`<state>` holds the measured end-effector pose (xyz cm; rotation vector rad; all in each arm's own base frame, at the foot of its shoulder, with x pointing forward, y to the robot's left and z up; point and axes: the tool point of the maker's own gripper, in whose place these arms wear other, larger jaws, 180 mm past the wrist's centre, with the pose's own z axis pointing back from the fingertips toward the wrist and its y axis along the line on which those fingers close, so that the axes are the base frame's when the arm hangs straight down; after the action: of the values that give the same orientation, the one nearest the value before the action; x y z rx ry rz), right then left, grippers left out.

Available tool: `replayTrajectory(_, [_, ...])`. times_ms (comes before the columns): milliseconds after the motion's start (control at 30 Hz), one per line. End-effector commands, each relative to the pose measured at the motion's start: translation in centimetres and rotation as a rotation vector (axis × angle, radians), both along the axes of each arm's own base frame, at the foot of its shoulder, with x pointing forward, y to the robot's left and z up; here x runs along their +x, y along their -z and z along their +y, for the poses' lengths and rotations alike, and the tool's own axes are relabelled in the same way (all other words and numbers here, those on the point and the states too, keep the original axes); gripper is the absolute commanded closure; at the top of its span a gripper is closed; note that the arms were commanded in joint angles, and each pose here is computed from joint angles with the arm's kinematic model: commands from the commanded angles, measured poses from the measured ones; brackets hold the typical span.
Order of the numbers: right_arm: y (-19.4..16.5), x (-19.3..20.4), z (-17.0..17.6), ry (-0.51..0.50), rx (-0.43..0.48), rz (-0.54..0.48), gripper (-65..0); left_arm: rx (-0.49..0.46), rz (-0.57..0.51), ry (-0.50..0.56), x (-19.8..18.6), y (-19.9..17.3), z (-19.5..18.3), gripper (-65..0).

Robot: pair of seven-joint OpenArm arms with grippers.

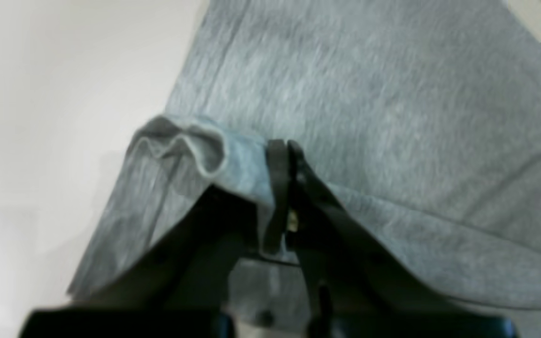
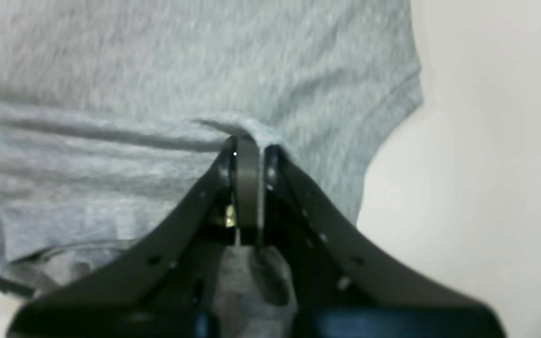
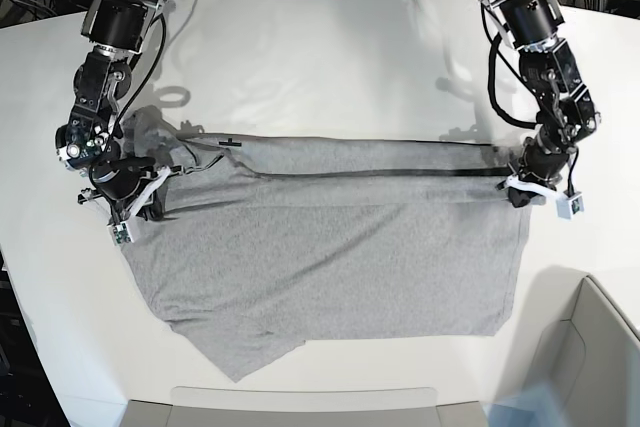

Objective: Fold the T-shirt properly
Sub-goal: 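Lower the folded shoulder edge onto the shirt with both grippers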

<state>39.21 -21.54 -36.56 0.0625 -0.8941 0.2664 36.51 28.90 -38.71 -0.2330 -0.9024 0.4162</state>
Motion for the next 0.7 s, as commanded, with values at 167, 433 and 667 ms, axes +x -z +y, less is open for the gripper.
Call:
replayTrajectory(167, [-1.7,3.7,-1.2,-0.006,-0.058,-0.038,0.0,-0.018,-0.076,-0.020,3.0,-2.1,0.7,0.0])
replayTrajectory(433, [0.6,4.9,-1.1,-0.008,-0.046,-0.018,-3.9,0.011,-0.076,0.022,3.7,-2.5,0.1,0.0])
replayTrajectory(667, [-0.8,5.0,-1.0,-0.016,-0.058,-0.060,-31.5,0.041,-0.111,0.029,3.8,-4.3,0.2,-22.4])
